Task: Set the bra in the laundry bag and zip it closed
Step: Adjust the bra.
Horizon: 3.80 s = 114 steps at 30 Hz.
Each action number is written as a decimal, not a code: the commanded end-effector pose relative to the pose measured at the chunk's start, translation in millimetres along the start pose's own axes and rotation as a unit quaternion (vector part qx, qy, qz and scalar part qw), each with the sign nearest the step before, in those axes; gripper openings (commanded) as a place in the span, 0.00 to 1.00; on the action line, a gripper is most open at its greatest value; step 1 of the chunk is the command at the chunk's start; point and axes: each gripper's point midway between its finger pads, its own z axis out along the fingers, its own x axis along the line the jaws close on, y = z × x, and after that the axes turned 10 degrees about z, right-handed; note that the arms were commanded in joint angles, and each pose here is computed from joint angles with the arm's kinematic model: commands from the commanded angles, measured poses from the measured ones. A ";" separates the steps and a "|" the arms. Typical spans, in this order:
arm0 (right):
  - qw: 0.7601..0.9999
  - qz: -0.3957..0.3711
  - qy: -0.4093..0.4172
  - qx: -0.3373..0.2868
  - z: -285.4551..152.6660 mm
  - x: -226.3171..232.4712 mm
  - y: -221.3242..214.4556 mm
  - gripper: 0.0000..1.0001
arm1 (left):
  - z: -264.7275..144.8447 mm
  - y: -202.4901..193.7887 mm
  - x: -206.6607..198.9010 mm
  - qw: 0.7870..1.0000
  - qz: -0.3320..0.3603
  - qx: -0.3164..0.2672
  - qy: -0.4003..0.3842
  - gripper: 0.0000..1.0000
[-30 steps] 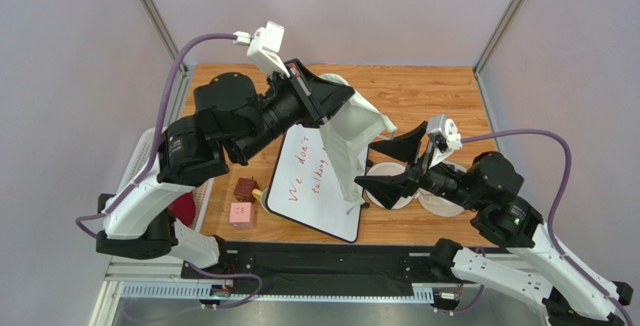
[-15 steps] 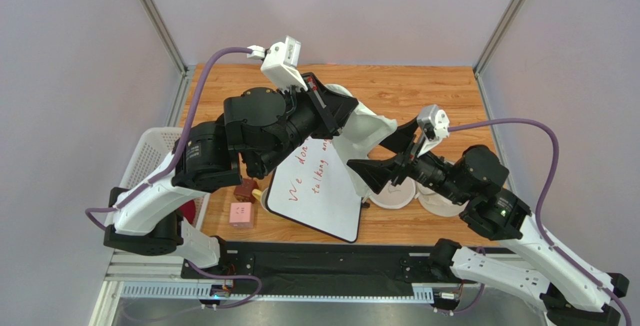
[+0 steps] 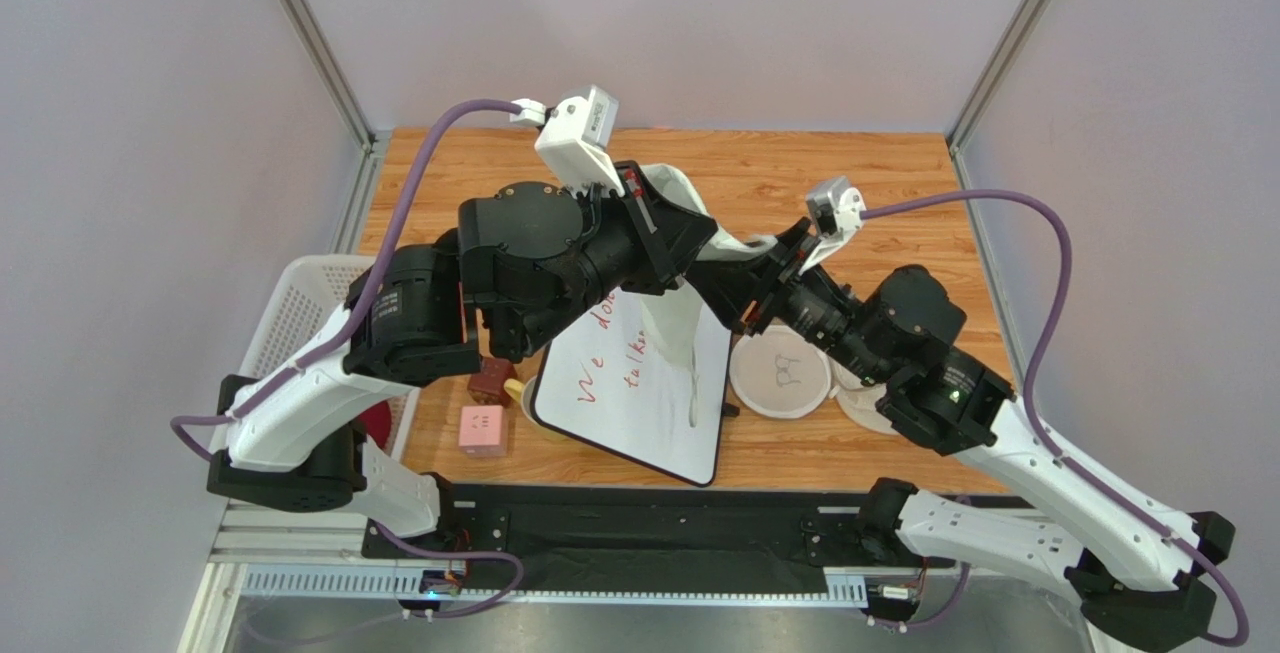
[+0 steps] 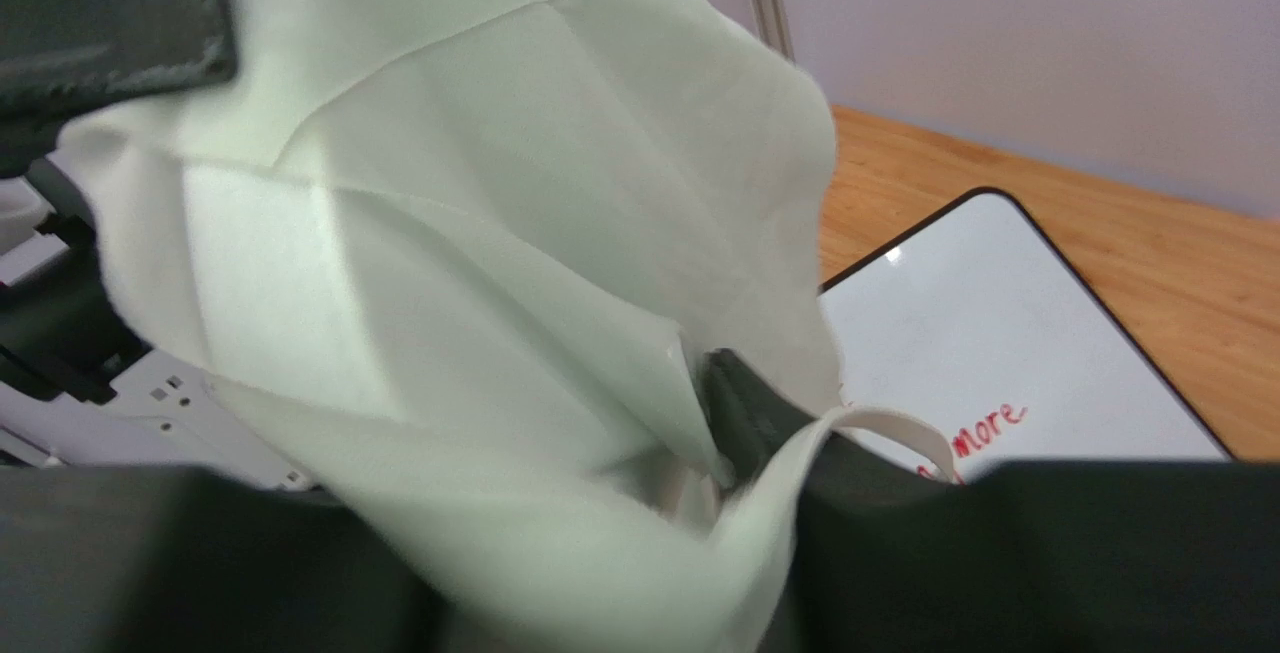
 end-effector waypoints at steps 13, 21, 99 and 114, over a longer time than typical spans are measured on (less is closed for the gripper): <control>0.997 0.075 0.016 -0.011 -34.8 12.8 32.8 0.00 | -80.7 22.3 23.4 0.983 0.122 -0.041 -0.128 0.76; 0.991 0.124 0.056 -0.012 -50.9 34.2 48.0 0.00 | -102.9 -42.1 47.7 0.974 0.106 -0.020 -0.201 0.81; 0.876 0.479 0.058 -0.007 -91.3 3.4 -34.1 0.00 | 7.5 -83.1 3.4 0.917 -0.288 -0.044 -0.274 0.42; 0.944 0.236 -0.148 0.176 -171.4 -46.7 -109.9 1.00 | -27.1 -159.7 31.5 0.940 0.119 0.172 -0.271 0.00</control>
